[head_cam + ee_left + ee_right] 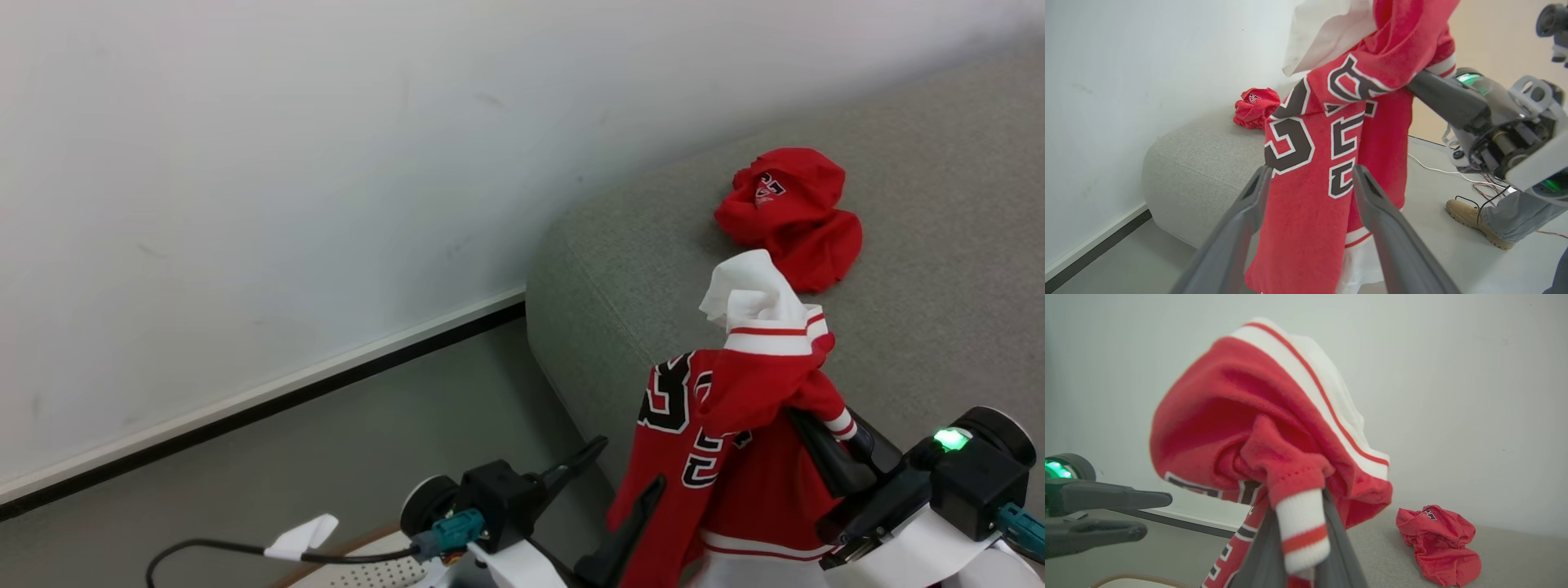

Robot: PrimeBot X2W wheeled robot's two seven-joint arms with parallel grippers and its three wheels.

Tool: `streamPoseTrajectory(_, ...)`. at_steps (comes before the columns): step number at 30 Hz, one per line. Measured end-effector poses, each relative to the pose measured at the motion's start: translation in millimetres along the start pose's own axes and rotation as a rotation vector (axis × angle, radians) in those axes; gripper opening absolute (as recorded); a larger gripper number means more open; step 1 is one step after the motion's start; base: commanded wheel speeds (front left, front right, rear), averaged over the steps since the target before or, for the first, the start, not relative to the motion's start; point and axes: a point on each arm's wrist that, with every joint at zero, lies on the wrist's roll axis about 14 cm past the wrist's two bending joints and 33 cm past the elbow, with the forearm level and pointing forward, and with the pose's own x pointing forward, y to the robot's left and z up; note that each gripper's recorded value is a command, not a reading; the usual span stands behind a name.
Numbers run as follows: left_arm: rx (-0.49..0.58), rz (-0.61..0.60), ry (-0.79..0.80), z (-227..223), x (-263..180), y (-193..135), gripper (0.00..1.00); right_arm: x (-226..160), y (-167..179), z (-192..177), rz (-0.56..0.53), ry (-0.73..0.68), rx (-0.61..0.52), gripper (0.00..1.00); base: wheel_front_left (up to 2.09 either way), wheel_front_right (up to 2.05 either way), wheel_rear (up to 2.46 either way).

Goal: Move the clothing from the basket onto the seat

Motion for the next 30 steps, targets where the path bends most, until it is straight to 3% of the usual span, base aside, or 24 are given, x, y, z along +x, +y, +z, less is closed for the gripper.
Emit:
streamPoseTrajectory(7, -0.025, -0.058, 0.021, -12.0, 13.8, -1.8, 1.0, -6.9, -22.4, -2.5, -0.089, 0.025, -0.013, 0.0, 0.0, 0.0, 0.0)
streamPoseTrajectory(12, 0.021, -0.109, 0.006, -4.2, 31.0, 15.6, 1.0, 16.5, -49.2, 2.5, -0.175, -0.01, -0.026, 0.0, 0.0, 0.0, 0.0)
streamPoseTrajectory(17, 0.07, -0.154, -0.017, -1.0, 48.5, 49.3, 1.0, 71.3, -84.9, 12.8, -0.231, -0.071, -0.122, 0.0, 0.0, 0.0, 0.0)
streamPoseTrajectory(19, 0.08, -0.164, -0.007, -14.8, 53.1, 74.7, 1.0, 113.6, -108.9, 17.0, -0.26, -0.102, -0.16, 0.0, 0.0, 0.0, 0.0)
streamPoseTrajectory(26, 0.034, -0.131, 0.005, -53.0, 56.8, 133.8, 1.0, 209.5, -181.1, 33.8, -0.352, -0.147, -0.281, 0.0, 0.0, 0.0, 0.0)
streamPoseTrajectory(30, 0.003, -0.103, 0.009, -77.2, 56.1, 162.2, 1.0, 246.4, -218.2, 22.8, -0.422, -0.124, -0.346, 0.0, 0.0, 0.0, 0.0)
